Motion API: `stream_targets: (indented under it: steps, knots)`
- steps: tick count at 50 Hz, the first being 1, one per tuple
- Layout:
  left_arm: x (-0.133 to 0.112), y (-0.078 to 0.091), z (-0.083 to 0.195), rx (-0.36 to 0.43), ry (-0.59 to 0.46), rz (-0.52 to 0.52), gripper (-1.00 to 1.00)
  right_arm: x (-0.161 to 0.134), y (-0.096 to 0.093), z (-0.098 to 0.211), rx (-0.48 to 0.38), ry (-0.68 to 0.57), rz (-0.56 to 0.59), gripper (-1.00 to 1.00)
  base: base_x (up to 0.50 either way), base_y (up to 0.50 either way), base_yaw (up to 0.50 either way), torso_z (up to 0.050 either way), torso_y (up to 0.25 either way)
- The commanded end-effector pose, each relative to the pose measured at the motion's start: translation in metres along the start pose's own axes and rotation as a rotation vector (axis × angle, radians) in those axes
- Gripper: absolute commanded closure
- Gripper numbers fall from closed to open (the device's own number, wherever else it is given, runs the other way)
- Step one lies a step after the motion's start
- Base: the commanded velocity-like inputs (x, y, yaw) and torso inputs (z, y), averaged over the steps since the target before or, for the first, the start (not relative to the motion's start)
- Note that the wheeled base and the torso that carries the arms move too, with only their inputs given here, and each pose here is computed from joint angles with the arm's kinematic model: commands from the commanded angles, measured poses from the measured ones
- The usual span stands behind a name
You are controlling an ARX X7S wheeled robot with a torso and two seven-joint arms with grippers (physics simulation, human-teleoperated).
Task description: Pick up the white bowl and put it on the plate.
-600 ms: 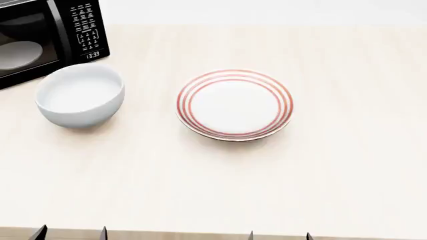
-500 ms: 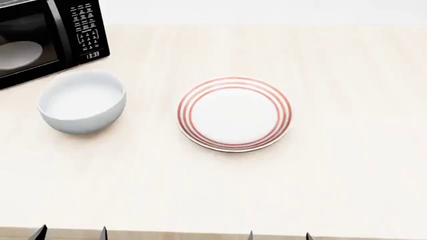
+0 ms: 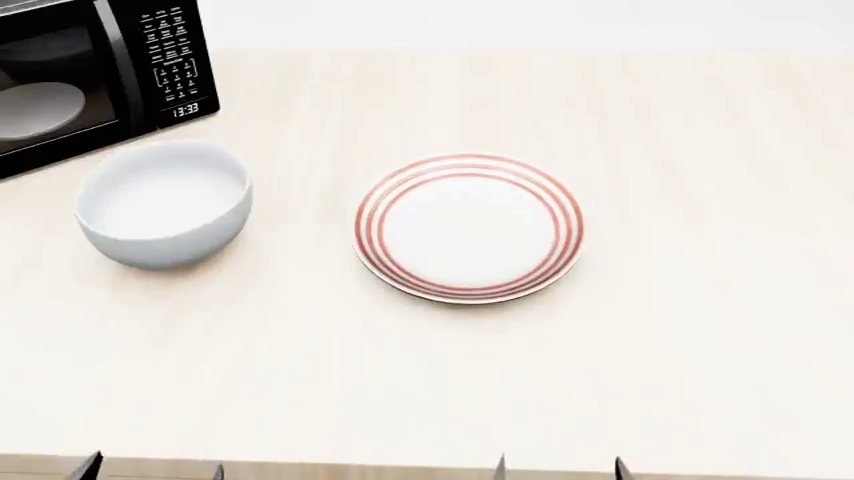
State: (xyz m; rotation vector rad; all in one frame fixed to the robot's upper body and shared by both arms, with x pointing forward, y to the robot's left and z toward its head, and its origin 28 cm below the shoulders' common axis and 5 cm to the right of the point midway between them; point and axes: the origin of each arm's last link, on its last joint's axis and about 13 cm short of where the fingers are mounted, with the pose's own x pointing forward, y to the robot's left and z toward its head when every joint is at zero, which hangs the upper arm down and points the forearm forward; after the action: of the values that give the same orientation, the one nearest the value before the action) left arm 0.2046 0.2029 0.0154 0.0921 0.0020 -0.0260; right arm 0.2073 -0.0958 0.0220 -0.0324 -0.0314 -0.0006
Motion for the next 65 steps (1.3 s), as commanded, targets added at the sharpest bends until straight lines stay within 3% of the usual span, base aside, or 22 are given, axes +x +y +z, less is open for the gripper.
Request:
stream_targets:
  steps: [1, 10, 12, 14, 23, 34, 65]
  knots:
    - [-0.016, -0.002, 0.031, 0.094, -0.172, -0.001, -1.00, -0.013, -0.001, 0.036, -0.053, -0.134, -0.014, -1.00, 0.00, 0.00, 0.00, 0.000, 0.000]
    - [-0.029, 0.002, 0.075, 0.029, -0.278, 0.037, -1.00, -0.031, 0.002, 0.083, -0.074, -0.265, 0.007, -1.00, 0.00, 0.00, 0.00, 0.000, 0.000]
    - [-0.032, 0.003, 0.084, -0.040, -0.281, 0.030, -1.00, -0.033, 0.003, 0.090, -0.071, -0.287, 0.010, -1.00, 0.00, 0.00, 0.00, 0.000, 0.000]
    - [-0.034, 0.004, 0.093, -0.053, -0.297, 0.026, -1.00, -0.035, 0.003, 0.095, -0.067, -0.303, 0.012, -1.00, 0.00, 0.00, 0.00, 0.000, 0.000]
    - [-0.042, 0.005, 0.113, -0.038, -0.348, 0.045, -1.00, -0.038, 0.003, 0.101, -0.036, -0.346, 0.014, -1.00, 0.00, 0.00, 0.00, 0.000, 0.000]
    - [-0.041, 0.005, 0.116, -0.039, -0.352, 0.054, -1.00, -0.038, 0.002, 0.102, -0.015, -0.374, 0.013, -1.00, 0.03, 0.00, 0.00, 0.000, 0.000]
    - [-0.041, 0.004, 0.114, -0.035, -0.346, 0.050, -1.00, -0.038, 0.001, 0.102, -0.010, -0.382, 0.008, -1.00, 0.50, 0.00, 0.00, 0.000, 0.000]
